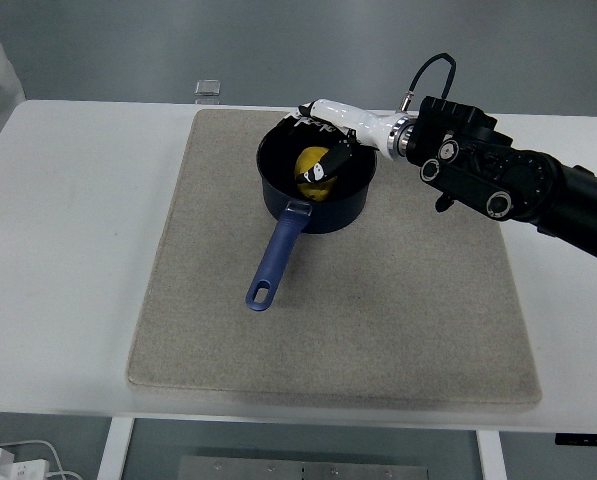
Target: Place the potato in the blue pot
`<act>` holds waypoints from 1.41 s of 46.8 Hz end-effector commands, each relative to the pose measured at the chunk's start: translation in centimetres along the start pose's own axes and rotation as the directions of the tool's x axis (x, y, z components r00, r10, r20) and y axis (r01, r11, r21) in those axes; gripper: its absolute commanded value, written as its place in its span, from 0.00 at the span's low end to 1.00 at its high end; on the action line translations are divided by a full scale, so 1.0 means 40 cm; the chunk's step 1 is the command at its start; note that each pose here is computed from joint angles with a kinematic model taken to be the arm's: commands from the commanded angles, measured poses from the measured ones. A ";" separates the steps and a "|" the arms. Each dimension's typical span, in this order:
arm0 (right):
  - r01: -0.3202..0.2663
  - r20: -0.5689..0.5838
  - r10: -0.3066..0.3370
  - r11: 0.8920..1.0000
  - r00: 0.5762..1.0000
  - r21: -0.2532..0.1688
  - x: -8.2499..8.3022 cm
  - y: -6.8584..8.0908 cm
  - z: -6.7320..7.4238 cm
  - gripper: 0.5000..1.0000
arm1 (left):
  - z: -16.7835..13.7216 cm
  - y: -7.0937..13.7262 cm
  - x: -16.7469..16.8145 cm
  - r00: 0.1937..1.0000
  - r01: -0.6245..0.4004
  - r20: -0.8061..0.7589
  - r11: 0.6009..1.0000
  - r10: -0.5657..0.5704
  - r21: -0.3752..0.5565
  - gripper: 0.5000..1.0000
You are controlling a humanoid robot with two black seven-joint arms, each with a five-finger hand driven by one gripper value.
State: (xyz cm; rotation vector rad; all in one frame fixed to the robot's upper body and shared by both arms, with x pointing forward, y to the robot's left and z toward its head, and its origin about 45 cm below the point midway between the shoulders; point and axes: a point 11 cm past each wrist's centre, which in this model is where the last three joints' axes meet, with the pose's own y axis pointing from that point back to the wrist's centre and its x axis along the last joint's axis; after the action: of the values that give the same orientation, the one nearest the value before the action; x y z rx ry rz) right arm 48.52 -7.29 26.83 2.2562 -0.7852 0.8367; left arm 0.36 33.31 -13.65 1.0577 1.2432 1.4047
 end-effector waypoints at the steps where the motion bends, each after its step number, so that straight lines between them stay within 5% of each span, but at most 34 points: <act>1: -0.006 0.004 0.006 1.000 1.000 0.002 0.006 0.001 -0.001 0.90 | 0.000 0.000 0.000 1.000 0.000 0.000 1.000 0.000 0.000 1.00; 11: -0.114 0.161 0.104 0.992 0.982 0.056 0.091 0.014 -0.039 0.90 | 0.000 0.000 0.000 1.000 0.000 0.000 1.000 0.000 0.000 1.00; 18: -0.210 0.323 0.190 0.977 0.927 0.027 0.171 0.059 0.007 0.90 | 0.000 0.000 0.000 1.000 0.000 0.000 1.000 0.000 0.000 1.00; 27: -0.317 0.574 0.292 0.947 0.765 -0.058 0.231 0.122 0.103 0.90 | 0.000 0.000 0.000 1.000 0.000 0.000 1.000 0.000 0.000 1.00; 33: -0.385 0.671 0.382 0.910 0.636 -0.153 0.256 0.167 0.178 0.90 | 0.000 0.000 0.000 1.000 0.000 0.000 1.000 0.000 0.000 1.00; 41: -0.393 0.756 0.440 0.881 0.484 -0.262 0.245 0.209 0.264 0.90 | 0.000 0.000 0.000 1.000 0.000 0.000 1.000 0.000 0.000 1.00; 53: -0.386 0.837 0.472 0.852 0.276 -0.353 0.174 0.241 0.363 0.90 | 0.000 0.000 0.000 1.000 0.000 0.000 1.000 0.000 0.000 1.00; 66: -0.350 0.843 0.490 0.847 0.221 -0.400 0.103 0.256 0.422 0.90 | 0.000 0.000 0.000 1.000 0.000 0.000 1.000 0.000 0.000 1.00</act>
State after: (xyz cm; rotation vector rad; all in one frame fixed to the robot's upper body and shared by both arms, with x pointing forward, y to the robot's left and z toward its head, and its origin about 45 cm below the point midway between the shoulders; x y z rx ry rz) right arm 50.16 -26.89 22.81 2.2813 -1.9909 -0.5169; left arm 0.36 33.31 -13.65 1.0578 1.2431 1.4047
